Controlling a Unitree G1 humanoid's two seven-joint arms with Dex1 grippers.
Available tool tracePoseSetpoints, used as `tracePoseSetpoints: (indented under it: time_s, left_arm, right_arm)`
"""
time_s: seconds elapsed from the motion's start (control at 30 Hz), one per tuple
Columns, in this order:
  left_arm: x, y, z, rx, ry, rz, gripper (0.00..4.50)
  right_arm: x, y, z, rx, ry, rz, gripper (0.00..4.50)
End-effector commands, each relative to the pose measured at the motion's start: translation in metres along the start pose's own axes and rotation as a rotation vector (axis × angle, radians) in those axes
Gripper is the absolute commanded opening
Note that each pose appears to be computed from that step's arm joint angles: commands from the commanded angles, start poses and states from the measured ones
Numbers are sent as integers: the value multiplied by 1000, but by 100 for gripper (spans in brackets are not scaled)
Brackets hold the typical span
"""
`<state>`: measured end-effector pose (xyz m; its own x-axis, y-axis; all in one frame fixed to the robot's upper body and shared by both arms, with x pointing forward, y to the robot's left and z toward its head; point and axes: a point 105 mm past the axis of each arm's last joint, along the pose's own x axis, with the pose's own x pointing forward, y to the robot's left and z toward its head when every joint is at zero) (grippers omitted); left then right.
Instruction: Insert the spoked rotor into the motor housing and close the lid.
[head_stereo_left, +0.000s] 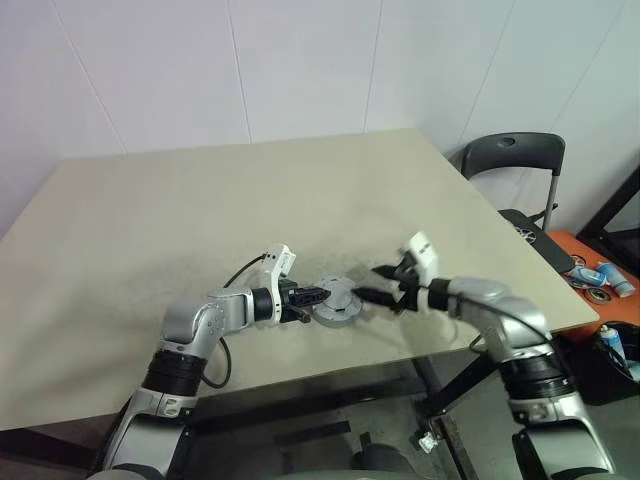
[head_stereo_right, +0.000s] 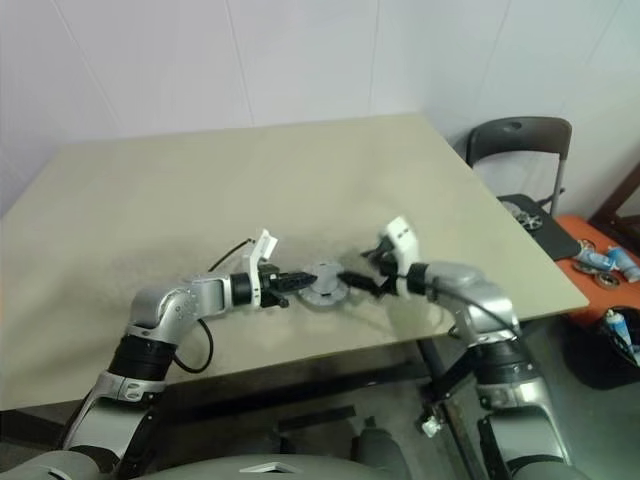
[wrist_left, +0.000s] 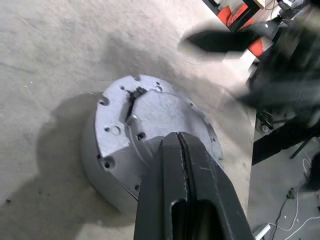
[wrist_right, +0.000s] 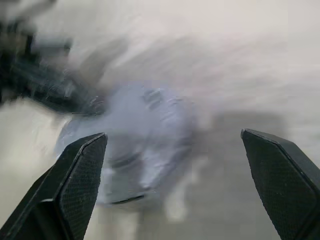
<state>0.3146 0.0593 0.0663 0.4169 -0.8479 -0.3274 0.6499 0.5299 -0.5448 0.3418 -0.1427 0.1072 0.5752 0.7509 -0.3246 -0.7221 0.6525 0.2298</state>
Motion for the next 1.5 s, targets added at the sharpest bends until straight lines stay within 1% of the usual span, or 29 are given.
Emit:
tracePoseSetpoints:
  time_s: [0.03,0.17,0.23,0.33,0.43,0.57,0.67,0.83,1.0,1.1,1.23,1.3,1.5]
  left_arm:
    - [-1,20,-30,-51,101,103,0]
    - [0,22,-29,-51,97,113,0]
    - [0,23,-30,-52,96,116,0]
    - [0,23,-30,-53,96,118,0]
    - [0,21,-31,-53,95,113,0]
    - [-2,18,-28,-56,85,104,0]
    - [-2,18,-27,-56,81,105,0]
    - [-1,19,-29,-57,85,106,0]
    - [-3,20,-32,-64,86,111,0]
    - [-3,22,-33,-68,85,115,0]
    - [-1,22,-33,-74,76,116,0]
    - [0,22,-32,-74,71,117,0]
    - [-1,24,-30,-82,48,127,0]
  right_arm:
    - [-17,-3,19,102,-49,32,449]
    - [-13,6,-11,297,33,67,449]
    - [-8,21,-24,405,64,120,449]
    - [-2,44,-33,540,90,204,449]
    - [0,54,-37,623,102,237,449]
    - [0,50,-38,774,66,237,449]
    - [-3,45,-44,830,71,202,449]
    - [-2,38,-56,875,99,126,449]
    - [-4,25,-55,875,87,50,449]
    - [-4,22,-57,863,109,26,449]
    - [3,32,-56,859,141,62,449]
    - [10,43,-54,854,160,113,449]
    - [33,59,-44,860,163,175,449]
